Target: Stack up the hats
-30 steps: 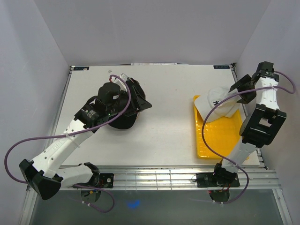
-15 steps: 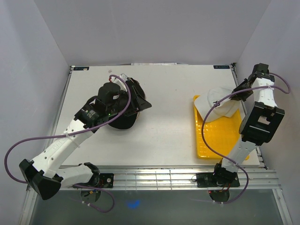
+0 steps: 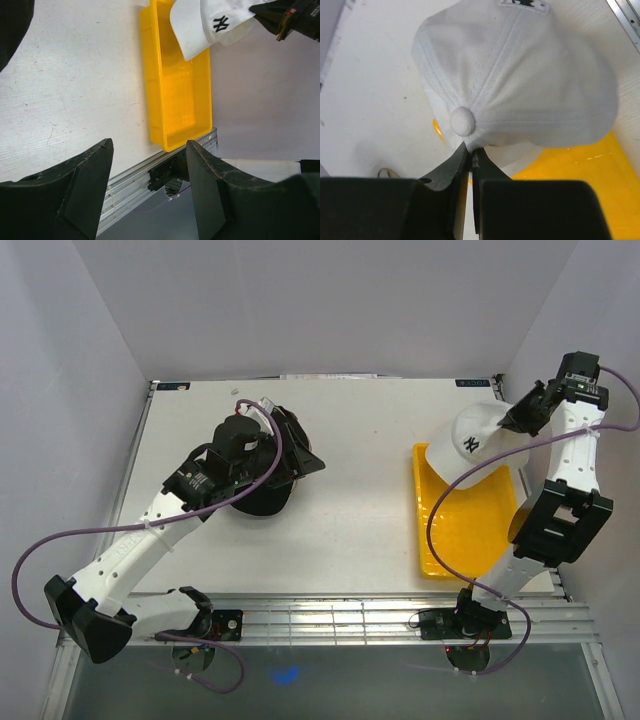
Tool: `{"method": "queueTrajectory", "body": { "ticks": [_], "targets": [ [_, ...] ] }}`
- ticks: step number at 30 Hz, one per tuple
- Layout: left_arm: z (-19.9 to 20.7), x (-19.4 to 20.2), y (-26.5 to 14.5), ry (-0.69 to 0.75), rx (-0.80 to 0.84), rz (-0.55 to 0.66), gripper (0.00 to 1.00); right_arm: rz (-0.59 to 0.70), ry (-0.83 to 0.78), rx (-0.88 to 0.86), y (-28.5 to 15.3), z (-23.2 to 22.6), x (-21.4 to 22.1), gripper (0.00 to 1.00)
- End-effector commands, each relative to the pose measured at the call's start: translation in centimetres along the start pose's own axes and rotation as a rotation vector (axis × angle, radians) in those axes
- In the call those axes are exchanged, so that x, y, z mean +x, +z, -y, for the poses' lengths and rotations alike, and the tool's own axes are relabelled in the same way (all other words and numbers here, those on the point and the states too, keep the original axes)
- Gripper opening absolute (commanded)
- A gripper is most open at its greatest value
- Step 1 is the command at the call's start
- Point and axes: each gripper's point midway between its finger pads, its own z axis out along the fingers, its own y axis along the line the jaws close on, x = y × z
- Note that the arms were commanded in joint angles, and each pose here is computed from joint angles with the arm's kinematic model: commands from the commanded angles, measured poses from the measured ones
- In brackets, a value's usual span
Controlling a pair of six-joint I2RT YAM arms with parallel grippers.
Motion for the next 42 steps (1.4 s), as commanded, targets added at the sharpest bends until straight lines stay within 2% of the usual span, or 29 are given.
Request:
{"method": "queueTrajectory", "body": {
  "ticks": [1, 8, 19, 23, 29, 35, 42],
  "targets": [
    [1.0, -0.8, -0.6, 0.024, 0.020, 0.019, 0.70, 0.088, -0.063, -0.153, -5.5, -4.7, -1.5, 0.08],
    [1.5, -1.3, -0.8, 0.039, 0.024, 0.035, 0.74, 0.139, -0.132, -0.306, -10.9, -10.9, -1.1, 0.08],
    [1.3, -1.8, -3.0, 0.054, 0.022, 0.095, 0.77, 0.091, -0.275, -0.519, -16.0, -20.3, 5.3, 0.08],
    [1.7, -2.1, -3.6, 0.096, 0.043, 0.113, 0.79, 0.042, -0.334, -0.616, -18.3, -23.2, 9.0, 0.08],
    [3.1, -2.6, -3.9, 0.189, 0.098, 0.115, 0.82, 0.011, -0.378, -0.711, -21.8, -24.6, 12.3, 0.08],
    [4.3, -1.7, -2.2, 0.241, 0.188, 0.054, 0.82, -0.047, -0.421, -0.783, -23.9, -24.9, 16.3, 0.08],
    [5.7, -1.8, -1.1, 0.284, 0.285, 0.061, 0.83, -0.086, -0.451, -0.856, -26.4, -24.8, 18.2, 0.08]
  ]
}}
